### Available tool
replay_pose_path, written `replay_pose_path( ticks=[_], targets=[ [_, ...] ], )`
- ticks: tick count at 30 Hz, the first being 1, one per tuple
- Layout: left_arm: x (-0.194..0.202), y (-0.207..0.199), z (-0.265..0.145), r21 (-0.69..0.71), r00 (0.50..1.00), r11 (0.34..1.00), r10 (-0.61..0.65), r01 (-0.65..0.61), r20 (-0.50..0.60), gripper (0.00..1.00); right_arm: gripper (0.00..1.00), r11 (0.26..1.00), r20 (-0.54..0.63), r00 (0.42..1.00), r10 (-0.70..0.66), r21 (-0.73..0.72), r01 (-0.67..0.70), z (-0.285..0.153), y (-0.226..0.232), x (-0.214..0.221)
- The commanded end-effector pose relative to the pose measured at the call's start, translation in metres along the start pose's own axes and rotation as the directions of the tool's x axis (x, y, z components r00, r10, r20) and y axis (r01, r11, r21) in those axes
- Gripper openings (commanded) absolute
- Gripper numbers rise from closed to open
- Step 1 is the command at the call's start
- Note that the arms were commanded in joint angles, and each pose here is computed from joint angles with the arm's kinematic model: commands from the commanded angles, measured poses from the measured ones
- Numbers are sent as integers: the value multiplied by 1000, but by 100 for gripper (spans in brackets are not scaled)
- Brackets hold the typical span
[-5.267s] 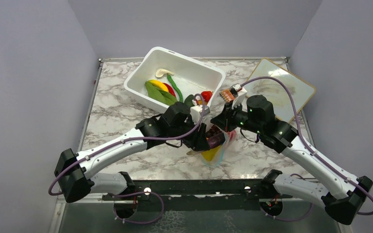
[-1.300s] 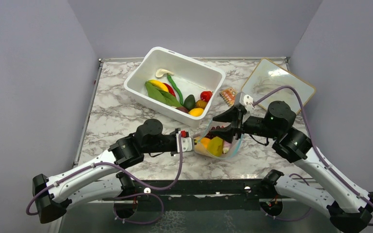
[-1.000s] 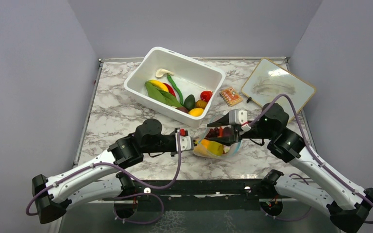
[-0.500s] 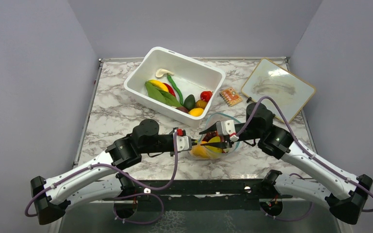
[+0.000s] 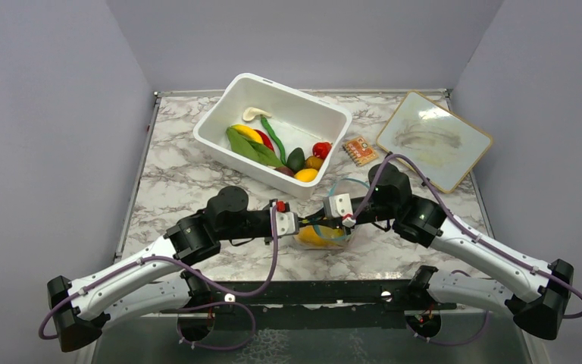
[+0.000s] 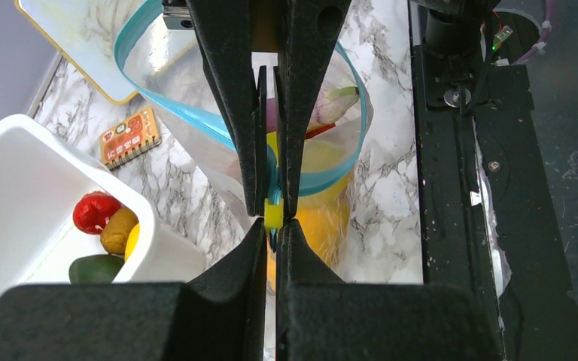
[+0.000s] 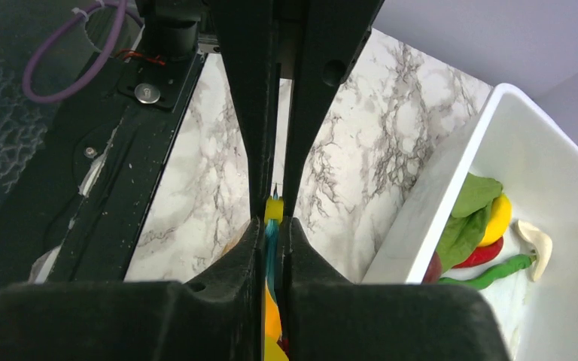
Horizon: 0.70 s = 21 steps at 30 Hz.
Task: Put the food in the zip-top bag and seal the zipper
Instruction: Zip the zipper food storage bag at the center of the board.
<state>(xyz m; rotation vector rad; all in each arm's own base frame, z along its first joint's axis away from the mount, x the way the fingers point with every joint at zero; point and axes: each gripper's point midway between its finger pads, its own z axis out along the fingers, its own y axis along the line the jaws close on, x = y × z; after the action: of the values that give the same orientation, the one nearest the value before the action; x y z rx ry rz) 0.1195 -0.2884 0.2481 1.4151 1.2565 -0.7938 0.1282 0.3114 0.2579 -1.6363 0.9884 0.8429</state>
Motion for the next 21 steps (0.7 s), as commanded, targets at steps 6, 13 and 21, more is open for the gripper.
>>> replay_pose_path(
  ticks=[6, 13, 21],
  targets=[
    [-19, 8, -13, -51, 999, 998, 39, -37, 35, 2, 1, 993, -31, 999, -41, 113, 44, -7, -17, -1],
    [-15, 5, -20, -49, 998, 997, 54, -53, 19, 0, 1, 994, -37, 999, -28, 104, 32, -9, -13, 1],
    [-12, 1, -23, -29, 998, 997, 69, -68, 4, 30, 1, 993, -57, 998, -18, 111, 25, -14, -10, 4]
  ],
)
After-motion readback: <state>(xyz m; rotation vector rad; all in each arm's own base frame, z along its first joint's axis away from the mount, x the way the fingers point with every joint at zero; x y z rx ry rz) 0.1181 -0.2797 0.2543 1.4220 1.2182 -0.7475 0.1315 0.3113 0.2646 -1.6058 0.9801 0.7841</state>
